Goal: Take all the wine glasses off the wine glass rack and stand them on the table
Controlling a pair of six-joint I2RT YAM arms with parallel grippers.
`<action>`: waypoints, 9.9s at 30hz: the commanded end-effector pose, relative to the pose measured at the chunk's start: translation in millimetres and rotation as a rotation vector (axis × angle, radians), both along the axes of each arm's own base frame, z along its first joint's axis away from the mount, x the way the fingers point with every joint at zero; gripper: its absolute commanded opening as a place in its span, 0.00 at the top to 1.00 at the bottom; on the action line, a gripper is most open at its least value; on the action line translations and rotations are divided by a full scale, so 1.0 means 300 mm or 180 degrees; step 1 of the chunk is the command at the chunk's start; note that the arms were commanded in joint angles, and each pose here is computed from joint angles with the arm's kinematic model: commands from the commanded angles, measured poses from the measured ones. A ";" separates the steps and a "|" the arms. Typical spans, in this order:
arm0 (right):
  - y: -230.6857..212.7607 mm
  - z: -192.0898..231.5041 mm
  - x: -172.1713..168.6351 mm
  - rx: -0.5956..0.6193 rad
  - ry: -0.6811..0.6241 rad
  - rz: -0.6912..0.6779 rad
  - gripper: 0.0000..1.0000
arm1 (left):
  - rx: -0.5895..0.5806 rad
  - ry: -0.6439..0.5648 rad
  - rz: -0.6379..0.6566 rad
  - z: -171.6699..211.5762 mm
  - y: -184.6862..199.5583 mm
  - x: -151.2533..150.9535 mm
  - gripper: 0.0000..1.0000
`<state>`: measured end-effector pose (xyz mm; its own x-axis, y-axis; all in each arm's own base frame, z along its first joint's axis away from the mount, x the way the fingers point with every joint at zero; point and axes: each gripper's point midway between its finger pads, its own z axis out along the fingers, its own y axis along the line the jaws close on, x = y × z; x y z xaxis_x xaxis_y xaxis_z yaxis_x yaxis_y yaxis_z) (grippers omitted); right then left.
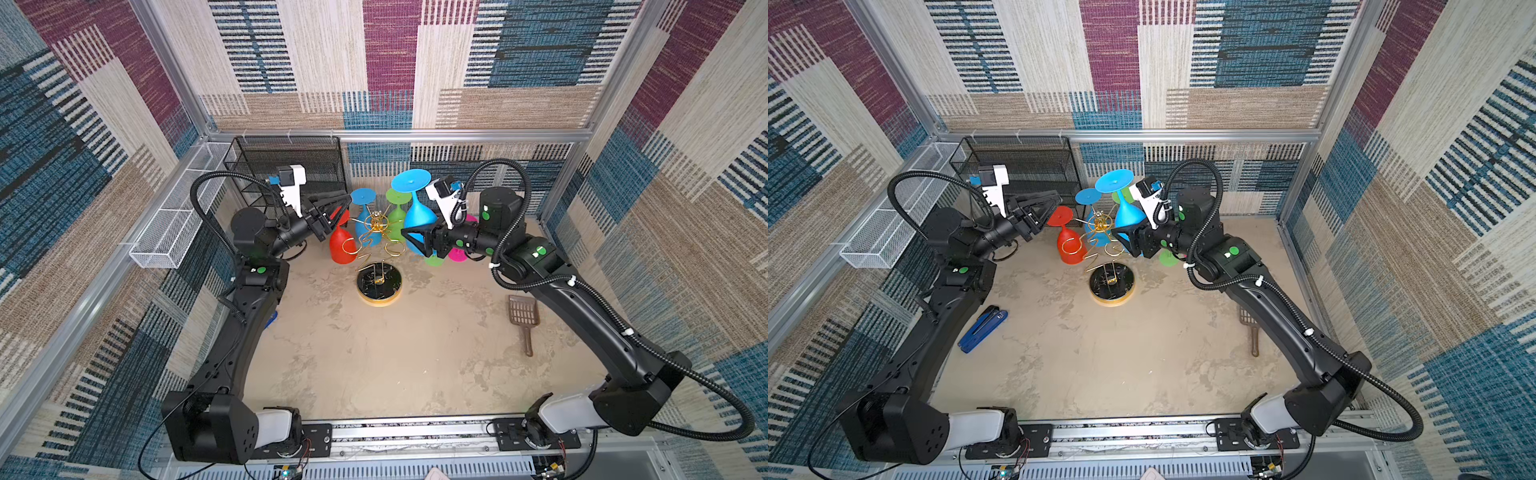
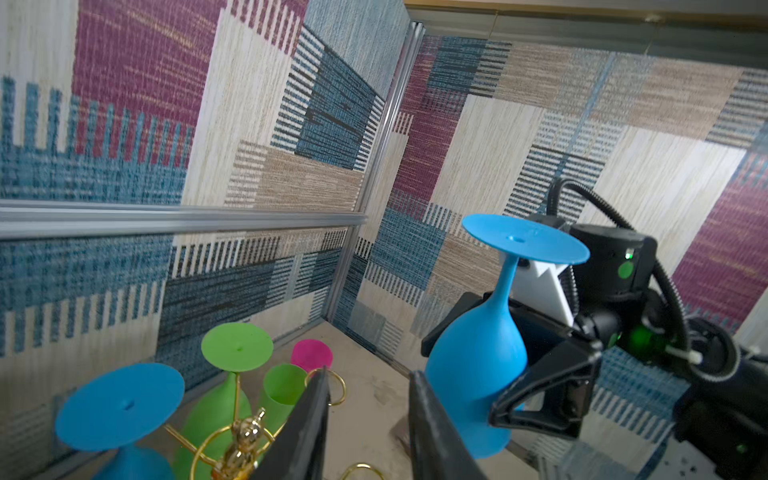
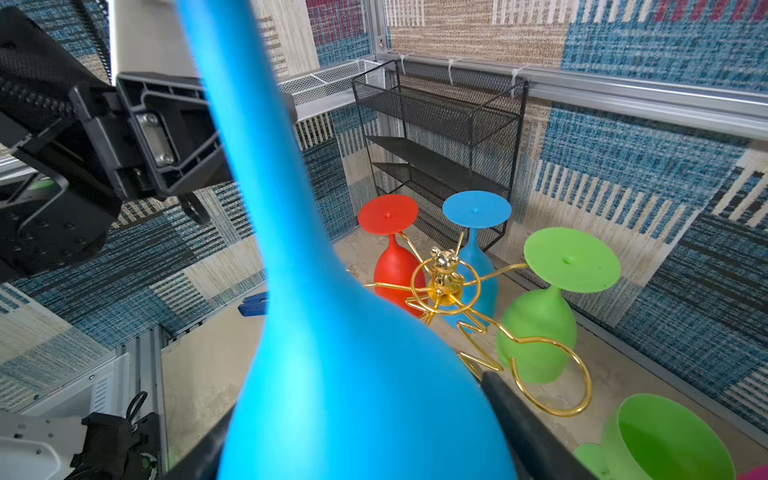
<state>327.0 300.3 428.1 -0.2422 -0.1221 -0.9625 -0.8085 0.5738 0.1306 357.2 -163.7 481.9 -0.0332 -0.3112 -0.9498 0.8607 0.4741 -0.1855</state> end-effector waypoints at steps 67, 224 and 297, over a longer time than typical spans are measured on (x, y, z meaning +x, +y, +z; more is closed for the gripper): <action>0.146 -0.188 -0.004 -0.0115 0.1025 0.0744 0.60 | 0.0996 -0.2987 -0.0161 -0.015 -0.231 -0.026 0.74; -1.066 -0.844 0.554 -0.1968 0.2336 -0.3035 0.99 | 0.0226 0.1088 0.2493 -0.416 0.527 0.031 0.23; -0.672 -0.208 0.142 0.0778 0.0384 -0.1231 0.01 | -0.0823 0.2757 0.0485 -0.464 0.369 0.211 0.36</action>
